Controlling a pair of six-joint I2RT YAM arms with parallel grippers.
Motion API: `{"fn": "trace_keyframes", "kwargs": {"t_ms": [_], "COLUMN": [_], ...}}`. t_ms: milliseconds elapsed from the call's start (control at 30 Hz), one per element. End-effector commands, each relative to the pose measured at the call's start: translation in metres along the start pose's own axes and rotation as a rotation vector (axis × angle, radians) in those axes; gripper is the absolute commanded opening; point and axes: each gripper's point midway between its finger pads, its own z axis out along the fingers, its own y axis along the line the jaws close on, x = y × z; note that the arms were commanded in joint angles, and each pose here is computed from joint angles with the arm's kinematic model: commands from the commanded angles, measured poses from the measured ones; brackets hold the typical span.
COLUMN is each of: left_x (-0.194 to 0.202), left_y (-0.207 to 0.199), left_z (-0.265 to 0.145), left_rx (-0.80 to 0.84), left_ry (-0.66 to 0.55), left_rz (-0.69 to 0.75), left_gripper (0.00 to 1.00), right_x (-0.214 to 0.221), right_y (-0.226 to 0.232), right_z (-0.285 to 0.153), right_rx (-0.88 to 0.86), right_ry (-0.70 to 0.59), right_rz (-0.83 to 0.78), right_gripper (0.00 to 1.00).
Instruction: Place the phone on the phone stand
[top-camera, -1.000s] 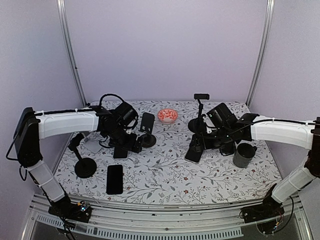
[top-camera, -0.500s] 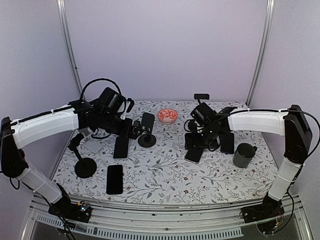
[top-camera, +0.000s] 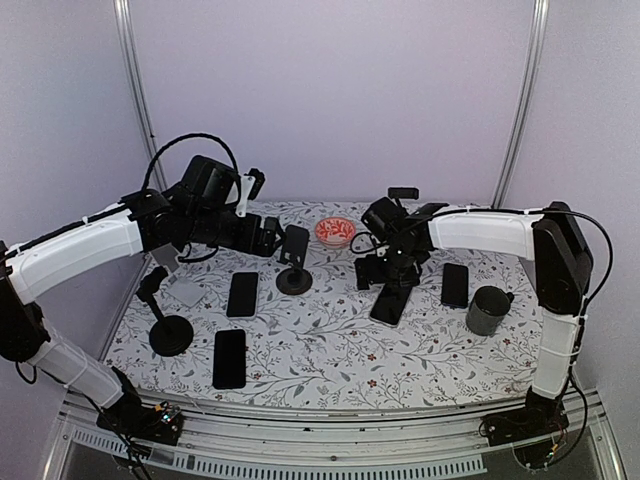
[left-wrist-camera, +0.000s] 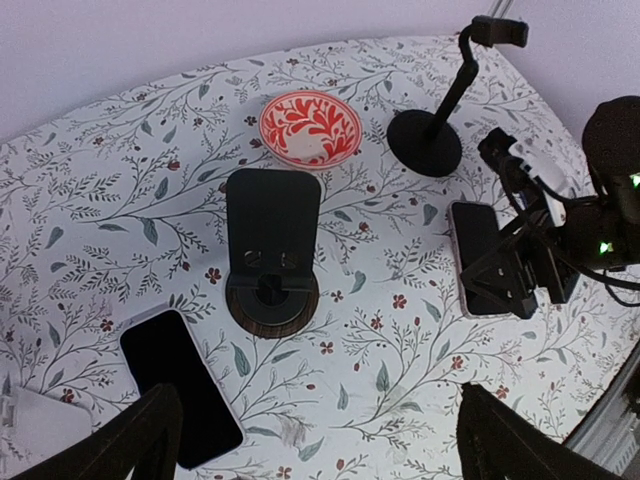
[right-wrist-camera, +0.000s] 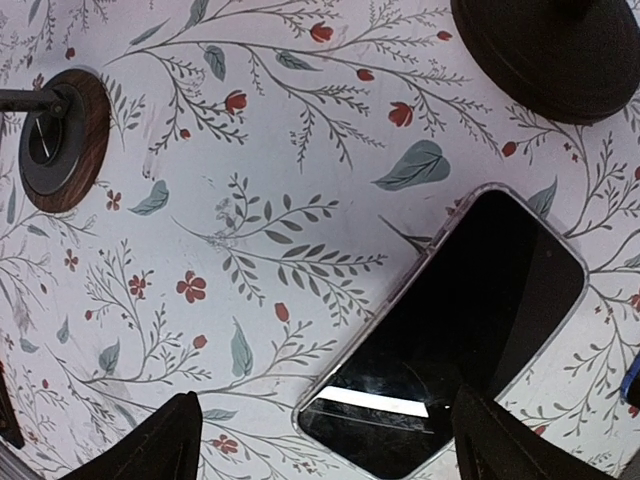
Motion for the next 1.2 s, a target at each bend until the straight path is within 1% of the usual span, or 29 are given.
{"fn": "trace_keyframes", "kwargs": {"t_ms": [0,67,333,367,400,433,467,567,867,1167], "left_x": [-0.013,-0.012,-0.012,-0.012,-0.012,-0.011,-0.009,-0.007,-0.004,-0.003], "left_y": [0.0,0.0,0.0,0.0,0.001,0.001,0.002,0.001,-0.001,-0.002], "left_z": [-0.007,-0.006,-0.006,-0.006,-0.007,-0.006,-0.006,-0.004,-0.002,0.001], "left_rx": [0.003,0.005,0.004,0.003,0.002,0.0,0.0,0.005,0.016,0.024], "left_ry": [-0.05,-0.047,-0.052,-0.052,-0.052,-0.05,-0.048,-0.042,-0.03,-0.029], "left_rz": [0.006,0.008,0.014,0.014,0.014,0.014,0.013,0.012,0.005,-0.009], "left_gripper": [0.96,0.96,0.96,0.96,0.96,0.96,0.96,0.96,0.96,0.96], "right_x": [-0.003,-0.004,-0.001,0.001,0.002,0.004,0.005,0.009,0.023,0.043], "right_y": [0.025,0.029,0.044,0.045,0.045,0.043,0.041,0.035,0.032,0.018], "right_z": [0.003,0.005,0.017,0.019,0.021,0.024,0.027,0.035,0.048,0.045], "right_rx": [-0.091,-0.098,-0.162,-0.165,-0.165,-0.158,-0.145,-0.117,-0.106,-0.075], "right_ry": [0.007,0.011,0.038,0.044,0.051,0.058,0.062,0.075,0.13,0.183], "right_rz": [-0.079,-0.091,-0.096,-0.093,-0.089,-0.085,-0.077,-0.067,-0.073,-0.102], "right_gripper": [0.83,0.79,0.36,0.28,0.13,0.02,0.0,0.0,0.0,0.05]}}
